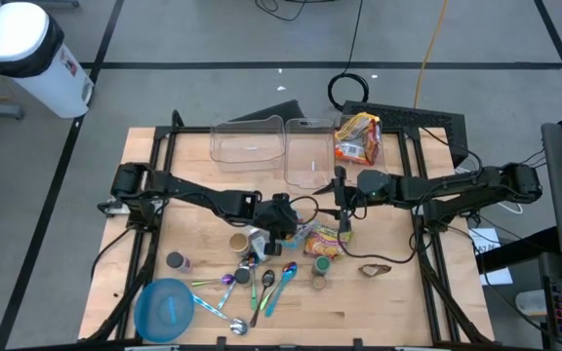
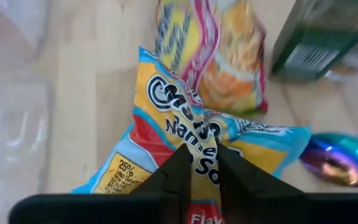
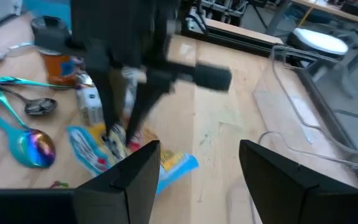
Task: Pick & Place Food Item
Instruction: Put the blue noodle pack into the right transparent bin
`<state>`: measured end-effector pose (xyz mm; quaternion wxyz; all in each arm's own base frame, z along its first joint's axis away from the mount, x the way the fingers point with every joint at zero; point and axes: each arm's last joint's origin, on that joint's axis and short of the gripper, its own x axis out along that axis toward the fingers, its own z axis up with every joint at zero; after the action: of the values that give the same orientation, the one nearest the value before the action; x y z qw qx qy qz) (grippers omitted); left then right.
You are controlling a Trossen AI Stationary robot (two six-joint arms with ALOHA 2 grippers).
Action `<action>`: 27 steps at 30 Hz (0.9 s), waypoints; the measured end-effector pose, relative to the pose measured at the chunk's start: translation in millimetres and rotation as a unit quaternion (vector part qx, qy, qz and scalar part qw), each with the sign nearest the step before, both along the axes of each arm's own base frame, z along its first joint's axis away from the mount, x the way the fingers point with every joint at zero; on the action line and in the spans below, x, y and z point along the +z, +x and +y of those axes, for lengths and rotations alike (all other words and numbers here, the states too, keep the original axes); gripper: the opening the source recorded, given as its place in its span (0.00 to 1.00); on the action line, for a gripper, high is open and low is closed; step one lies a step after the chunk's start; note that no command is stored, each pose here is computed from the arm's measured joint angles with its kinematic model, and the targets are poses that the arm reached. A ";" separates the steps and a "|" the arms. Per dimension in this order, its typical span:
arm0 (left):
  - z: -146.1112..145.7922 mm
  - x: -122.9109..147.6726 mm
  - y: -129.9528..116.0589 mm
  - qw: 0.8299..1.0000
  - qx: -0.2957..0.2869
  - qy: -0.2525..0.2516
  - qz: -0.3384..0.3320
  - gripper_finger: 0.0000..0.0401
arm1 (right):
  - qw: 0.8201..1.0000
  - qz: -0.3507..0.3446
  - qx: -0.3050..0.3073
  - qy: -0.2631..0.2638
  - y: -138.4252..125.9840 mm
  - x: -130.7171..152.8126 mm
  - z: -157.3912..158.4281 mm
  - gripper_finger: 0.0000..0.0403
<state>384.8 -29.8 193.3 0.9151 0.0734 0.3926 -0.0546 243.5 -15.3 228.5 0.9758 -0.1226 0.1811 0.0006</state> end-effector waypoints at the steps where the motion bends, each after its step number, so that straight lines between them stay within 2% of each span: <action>1: 0.1 5.9 -1.4 1.000 0.001 -0.002 -0.008 0.14 | 1.000 0.000 -0.007 -0.009 -1.0 0.9 -0.5 0.53; 8: -0.7 48.3 -15.2 0.997 0.016 -0.027 -0.066 0.06 | 0.997 -0.029 -0.052 -0.039 -14.3 18.0 -2.5 0.53; 13: -6.9 67.4 -22.7 0.995 0.011 -0.036 -0.097 0.02 | 0.998 -0.024 -0.049 -0.015 -29.5 25.9 -0.6 0.53; 17: -10.9 74.2 -23.7 0.992 0.003 -0.038 -0.118 0.04 | 1.000 0.007 0.017 0.014 -32.9 21.0 5.0 0.53; 20: -11.3 74.6 -23.0 0.992 0.003 -0.038 -0.122 0.02 | 0.998 0.018 0.061 0.022 -26.6 15.1 12.6 0.53; 27: -9.8 75.2 -22.6 0.991 0.011 -0.031 -0.126 0.04 | 0.992 0.008 0.119 -0.043 -5.9 1.9 29.1 0.53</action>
<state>362.2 -39.6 268.5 0.9597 0.0465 0.2731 -0.0471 237.6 13.8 230.5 0.9611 -0.1856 0.1727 0.1101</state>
